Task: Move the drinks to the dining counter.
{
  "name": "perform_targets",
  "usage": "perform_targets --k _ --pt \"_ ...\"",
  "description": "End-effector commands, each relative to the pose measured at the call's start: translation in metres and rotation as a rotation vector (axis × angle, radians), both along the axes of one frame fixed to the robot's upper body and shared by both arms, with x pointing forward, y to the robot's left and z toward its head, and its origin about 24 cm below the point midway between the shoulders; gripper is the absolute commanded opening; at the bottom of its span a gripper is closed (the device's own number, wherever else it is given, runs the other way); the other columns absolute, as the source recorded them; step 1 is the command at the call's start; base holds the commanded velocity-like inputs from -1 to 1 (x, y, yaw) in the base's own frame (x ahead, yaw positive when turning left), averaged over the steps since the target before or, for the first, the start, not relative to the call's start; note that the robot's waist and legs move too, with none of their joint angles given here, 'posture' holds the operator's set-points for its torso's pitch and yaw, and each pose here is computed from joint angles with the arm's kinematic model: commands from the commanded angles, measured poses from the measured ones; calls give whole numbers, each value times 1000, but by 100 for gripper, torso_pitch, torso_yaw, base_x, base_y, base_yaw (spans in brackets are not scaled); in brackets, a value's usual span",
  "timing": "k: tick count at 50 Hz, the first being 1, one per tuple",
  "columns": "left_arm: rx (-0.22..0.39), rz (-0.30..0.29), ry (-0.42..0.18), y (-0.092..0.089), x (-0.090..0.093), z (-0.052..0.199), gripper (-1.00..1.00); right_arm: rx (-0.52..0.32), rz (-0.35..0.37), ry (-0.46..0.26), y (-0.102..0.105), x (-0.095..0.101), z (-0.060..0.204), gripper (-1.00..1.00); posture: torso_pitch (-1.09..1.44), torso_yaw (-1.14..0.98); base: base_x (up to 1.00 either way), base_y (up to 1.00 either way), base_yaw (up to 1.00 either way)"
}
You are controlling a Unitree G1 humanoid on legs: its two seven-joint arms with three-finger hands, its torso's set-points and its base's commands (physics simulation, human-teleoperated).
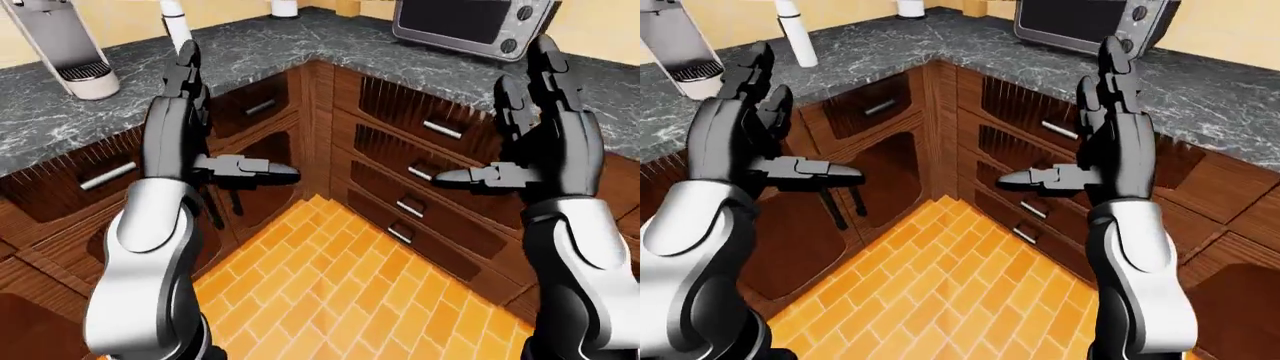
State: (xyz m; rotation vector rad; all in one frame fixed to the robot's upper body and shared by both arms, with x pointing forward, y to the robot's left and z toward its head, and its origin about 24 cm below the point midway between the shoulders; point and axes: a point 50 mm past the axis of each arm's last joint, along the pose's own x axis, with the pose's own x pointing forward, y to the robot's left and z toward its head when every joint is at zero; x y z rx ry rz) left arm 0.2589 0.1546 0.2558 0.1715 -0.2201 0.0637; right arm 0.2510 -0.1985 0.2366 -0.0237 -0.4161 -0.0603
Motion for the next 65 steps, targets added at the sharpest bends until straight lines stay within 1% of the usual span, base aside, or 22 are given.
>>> perform_targets --k 1,41,43,48,50,52,58,65 --pt "6 7 -86 0 -5 13 100 -15 14 -79 3 -6 13 100 0 0 16 0 100" --pt "9 6 -90 0 -5 15 100 -22 19 -82 5 -6 16 100 0 0 14 0 100" --pt "8 7 -90 0 -6 15 100 -21 34 -76 6 -5 14 100 0 0 13 0 100" --pt "8 9 -92 1 -6 17 100 -19 34 -76 6 -6 14 100 0 0 14 0 96" --pt "9 7 -93 0 -6 17 100 -11 31 -78 6 -7 16 100 0 0 7 0 25" --pt "10 7 -93 0 -6 17 100 -22 43 -82 7 -6 15 100 0 0 0 0 0" --pt "12 6 -95 0 -6 18 100 -36 44 -77 9 -4 14 100 0 0 0 0 0" --pt "13 5 -97 0 -7 19 100 -33 44 -90 9 -5 17 100 0 0 66 -7 0"
